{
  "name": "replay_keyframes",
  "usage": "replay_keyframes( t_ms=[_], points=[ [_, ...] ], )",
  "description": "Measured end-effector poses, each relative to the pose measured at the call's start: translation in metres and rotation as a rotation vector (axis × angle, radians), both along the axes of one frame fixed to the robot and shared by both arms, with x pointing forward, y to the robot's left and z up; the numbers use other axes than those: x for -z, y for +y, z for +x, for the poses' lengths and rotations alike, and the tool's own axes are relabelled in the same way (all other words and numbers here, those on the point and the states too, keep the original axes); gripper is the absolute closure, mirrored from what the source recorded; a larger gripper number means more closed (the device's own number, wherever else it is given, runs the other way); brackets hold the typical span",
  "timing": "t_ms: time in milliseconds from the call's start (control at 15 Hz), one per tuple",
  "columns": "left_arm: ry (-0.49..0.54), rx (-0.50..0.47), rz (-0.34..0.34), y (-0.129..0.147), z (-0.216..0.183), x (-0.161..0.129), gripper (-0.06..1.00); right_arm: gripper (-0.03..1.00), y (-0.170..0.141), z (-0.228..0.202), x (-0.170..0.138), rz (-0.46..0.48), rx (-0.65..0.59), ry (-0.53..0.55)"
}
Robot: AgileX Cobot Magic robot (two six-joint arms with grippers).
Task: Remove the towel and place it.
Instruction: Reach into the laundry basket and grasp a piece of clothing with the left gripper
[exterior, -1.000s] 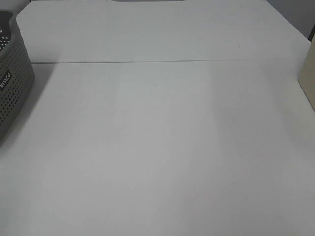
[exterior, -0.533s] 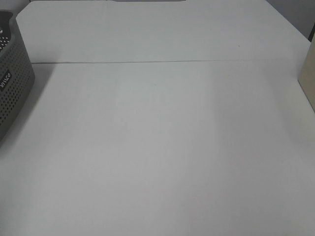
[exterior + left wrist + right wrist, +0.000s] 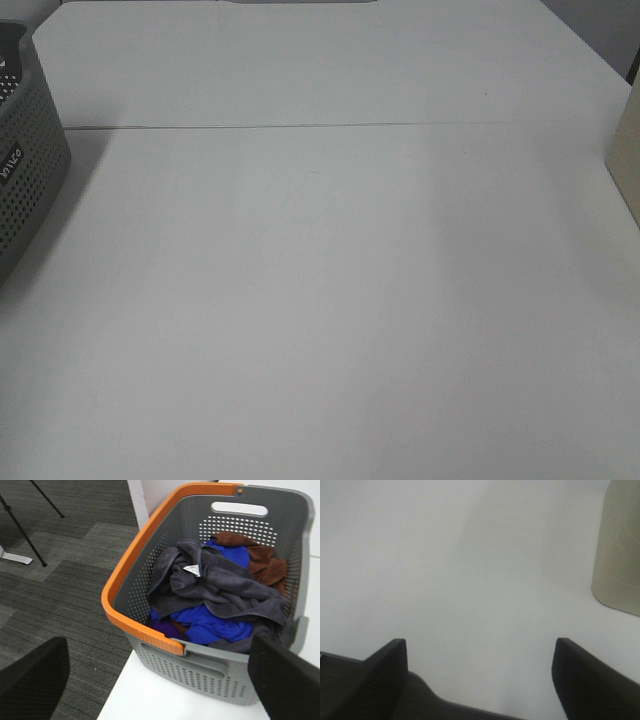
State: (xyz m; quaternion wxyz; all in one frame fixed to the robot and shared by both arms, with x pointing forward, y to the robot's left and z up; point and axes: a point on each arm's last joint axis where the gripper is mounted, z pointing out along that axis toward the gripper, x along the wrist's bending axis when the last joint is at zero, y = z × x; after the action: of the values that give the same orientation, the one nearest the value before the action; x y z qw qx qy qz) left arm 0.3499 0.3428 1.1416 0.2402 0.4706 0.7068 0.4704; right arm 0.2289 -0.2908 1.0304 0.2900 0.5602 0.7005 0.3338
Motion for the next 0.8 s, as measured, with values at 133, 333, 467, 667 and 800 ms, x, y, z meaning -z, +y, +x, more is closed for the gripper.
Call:
replay_keyframes(
  t_ms=[133, 333, 467, 667, 800],
  points=[
    [-0.006, -0.036, -0.001, 0.004, 0.024, -0.007, 0.04, 0.20, 0.000, 0.000, 0.000, 0.000, 0.000, 0.000],
    [0.017, -0.051, -0.027, 0.005, 0.057, -0.010, 0.04, 0.20, 0.000, 0.000, 0.000, 0.000, 0.000, 0.000],
    [0.046, -0.054, -0.029, 0.006, 0.083, -0.014, 0.04, 0.20, 0.000, 0.000, 0.000, 0.000, 0.000, 0.000],
    [0.084, -0.081, -0.067, 0.008, 0.121, -0.008, 0.04, 0.20, 0.000, 0.000, 0.000, 0.000, 0.000, 0.000],
    [0.109, -0.104, -0.089, 0.009, 0.141, 0.001, 0.04, 0.20, 0.000, 0.000, 0.000, 0.000, 0.000, 0.000]
  ],
)
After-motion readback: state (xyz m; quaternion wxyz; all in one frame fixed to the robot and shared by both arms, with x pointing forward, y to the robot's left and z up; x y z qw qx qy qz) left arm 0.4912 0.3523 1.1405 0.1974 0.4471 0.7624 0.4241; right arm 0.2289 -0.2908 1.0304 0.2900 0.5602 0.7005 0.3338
